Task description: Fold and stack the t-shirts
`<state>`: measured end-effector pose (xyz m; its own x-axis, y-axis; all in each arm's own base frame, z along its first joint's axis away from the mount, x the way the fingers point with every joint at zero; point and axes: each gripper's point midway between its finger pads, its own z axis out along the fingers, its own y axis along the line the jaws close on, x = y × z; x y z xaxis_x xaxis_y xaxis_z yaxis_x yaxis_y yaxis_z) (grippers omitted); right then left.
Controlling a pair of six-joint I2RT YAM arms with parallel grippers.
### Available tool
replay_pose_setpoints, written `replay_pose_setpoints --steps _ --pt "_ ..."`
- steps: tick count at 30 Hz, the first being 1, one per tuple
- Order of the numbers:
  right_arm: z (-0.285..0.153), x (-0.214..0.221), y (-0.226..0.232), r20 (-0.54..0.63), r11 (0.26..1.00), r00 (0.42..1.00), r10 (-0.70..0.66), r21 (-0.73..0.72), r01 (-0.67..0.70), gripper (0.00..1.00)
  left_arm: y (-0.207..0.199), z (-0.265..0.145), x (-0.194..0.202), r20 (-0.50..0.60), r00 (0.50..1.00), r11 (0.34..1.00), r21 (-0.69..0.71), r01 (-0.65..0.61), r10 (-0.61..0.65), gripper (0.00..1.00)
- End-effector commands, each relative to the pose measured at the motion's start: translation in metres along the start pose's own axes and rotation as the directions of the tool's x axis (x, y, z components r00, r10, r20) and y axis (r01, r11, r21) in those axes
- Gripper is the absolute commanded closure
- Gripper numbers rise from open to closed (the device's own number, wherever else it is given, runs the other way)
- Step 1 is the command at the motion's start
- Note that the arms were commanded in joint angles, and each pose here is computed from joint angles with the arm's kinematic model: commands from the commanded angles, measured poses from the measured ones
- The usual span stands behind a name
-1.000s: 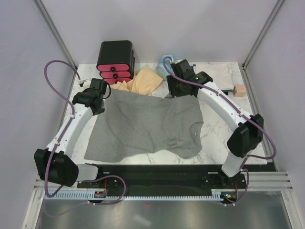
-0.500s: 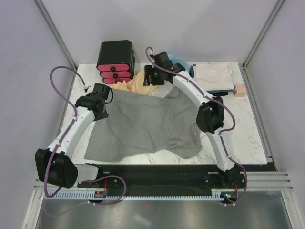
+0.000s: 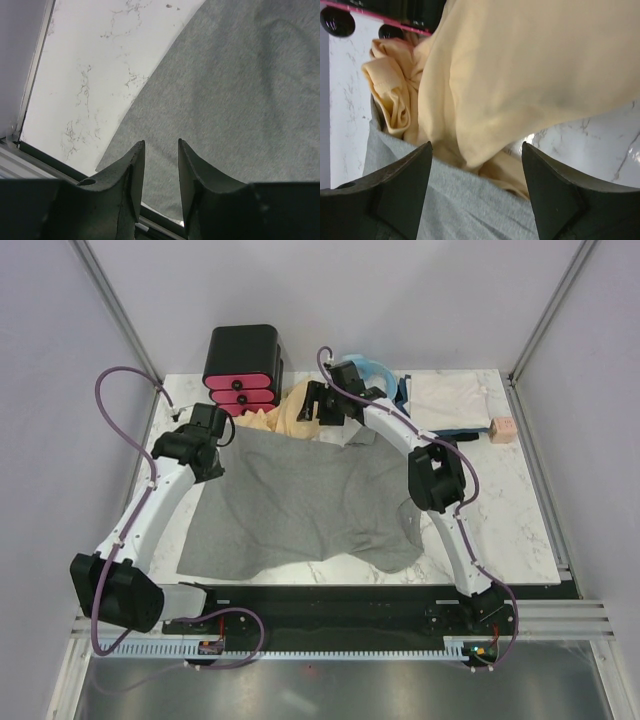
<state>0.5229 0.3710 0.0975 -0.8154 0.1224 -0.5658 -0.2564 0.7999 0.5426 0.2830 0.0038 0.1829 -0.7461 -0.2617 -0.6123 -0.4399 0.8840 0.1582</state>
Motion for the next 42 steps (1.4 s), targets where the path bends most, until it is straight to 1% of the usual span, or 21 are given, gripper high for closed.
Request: replay_pose_setpoints --steps 1,3,5,8,9,14,16,17,18,23,24,25,26,27,28,29,32,33,37,40,42 --pt "0.020 -0.018 0.002 0.046 0.996 0.998 0.051 -0.078 -0.047 0.20 0.000 -0.005 -0.019 0.026 1.000 1.000 -0.022 -0.014 0.015 0.62" --pt "0.033 -0.002 -0.012 -0.002 0.994 0.997 0.081 -0.074 -0.081 0.21 -0.003 -0.003 -0.018 0.010 1.000 0.999 -0.026 -0.020 0.020 0.63" --pt "0.039 0.005 -0.024 -0.020 0.994 0.995 0.095 -0.060 -0.096 0.21 -0.004 -0.003 -0.017 0.002 1.000 1.000 -0.028 -0.015 0.015 0.63" --pt "0.048 0.013 -0.026 -0.038 0.991 0.994 0.102 -0.077 -0.105 0.20 -0.004 0.000 -0.013 -0.011 1.000 0.999 -0.032 -0.017 0.017 0.64" --pt "0.049 0.010 -0.021 -0.038 0.989 0.994 0.104 -0.098 -0.108 0.20 -0.004 0.001 -0.010 -0.017 1.000 0.999 -0.037 -0.023 0.022 0.64" --pt "0.067 0.022 -0.025 -0.076 0.977 0.984 0.164 -0.123 -0.172 0.18 -0.002 0.005 -0.003 -0.043 0.999 0.998 -0.054 -0.026 0.023 0.65" --pt "0.072 0.023 -0.018 -0.076 0.970 0.983 0.169 -0.163 -0.180 0.18 -0.001 0.006 0.000 -0.051 0.998 0.998 -0.061 -0.029 0.026 0.65" --pt "0.074 0.022 -0.016 -0.075 0.962 0.978 0.194 -0.180 -0.205 0.18 -0.001 0.006 0.000 -0.051 0.998 0.997 -0.064 -0.029 0.026 0.65" --pt "0.075 0.016 -0.011 -0.055 0.956 0.978 0.199 -0.207 -0.206 0.18 0.000 0.006 0.002 -0.055 0.998 0.997 -0.066 -0.030 0.027 0.65" --pt "0.092 0.016 -0.009 -0.043 0.936 0.966 0.254 -0.240 -0.257 0.21 0.004 0.005 0.001 -0.057 0.998 0.996 -0.085 -0.035 0.031 0.66" --pt "0.093 0.014 -0.006 -0.032 0.933 0.966 0.258 -0.250 -0.258 0.24 0.004 0.005 0.001 -0.056 0.998 0.996 -0.087 -0.034 0.029 0.66" --pt "0.097 0.017 -0.006 -0.029 0.933 0.966 0.258 -0.252 -0.257 0.30 0.004 0.005 0.002 -0.059 0.998 0.995 -0.088 -0.036 0.031 0.66" --pt "0.099 0.018 -0.005 -0.026 0.932 0.965 0.260 -0.254 -0.258 0.46 0.005 0.004 0.002 -0.059 0.998 0.995 -0.090 -0.034 0.028 0.66" --pt "0.102 0.018 -0.007 -0.016 0.932 0.963 0.268 -0.251 -0.263 0.59 0.006 0.004 0.004 -0.064 0.998 0.995 -0.093 -0.035 0.029 0.66" --pt "0.105 0.021 -0.009 -0.020 0.925 0.957 0.290 -0.249 -0.285 0.78 0.006 0.004 0.005 -0.068 0.997 0.995 -0.095 -0.034 0.028 0.66" --pt "0.106 0.021 -0.010 -0.022 0.922 0.953 0.303 -0.248 -0.299 1.00 0.007 0.005 0.007 -0.072 0.997 0.994 -0.100 -0.037 0.030 0.66" --pt "0.098 0.011 0.002 -0.002 0.905 0.946 0.323 -0.291 -0.309 1.00 0.009 0.005 0.011 -0.082 0.996 0.994 -0.102 -0.039 0.030 0.66" --pt "0.095 0.006 0.005 0.023 0.901 0.948 0.316 -0.319 -0.293 1.00 0.009 0.004 0.012 -0.084 0.996 0.994 -0.100 -0.035 0.026 0.66" --pt "0.062 -0.036 0.037 0.112 0.881 0.943 0.313 -0.405 -0.244 1.00 0.009 0.005 0.016 -0.092 0.996 0.994 -0.100 -0.030 0.021 0.66" --pt "0.038 -0.059 0.062 0.147 0.857 0.936 0.320 -0.466 -0.220 1.00 0.008 0.005 0.020 -0.101 0.995 0.995 -0.094 -0.023 0.014 0.66" --pt "0.026 -0.071 0.071 0.177 0.853 0.931 0.319 -0.482 -0.200 1.00 0.007 0.006 0.024 -0.109 0.994 0.995 -0.092 -0.022 0.012 0.66"
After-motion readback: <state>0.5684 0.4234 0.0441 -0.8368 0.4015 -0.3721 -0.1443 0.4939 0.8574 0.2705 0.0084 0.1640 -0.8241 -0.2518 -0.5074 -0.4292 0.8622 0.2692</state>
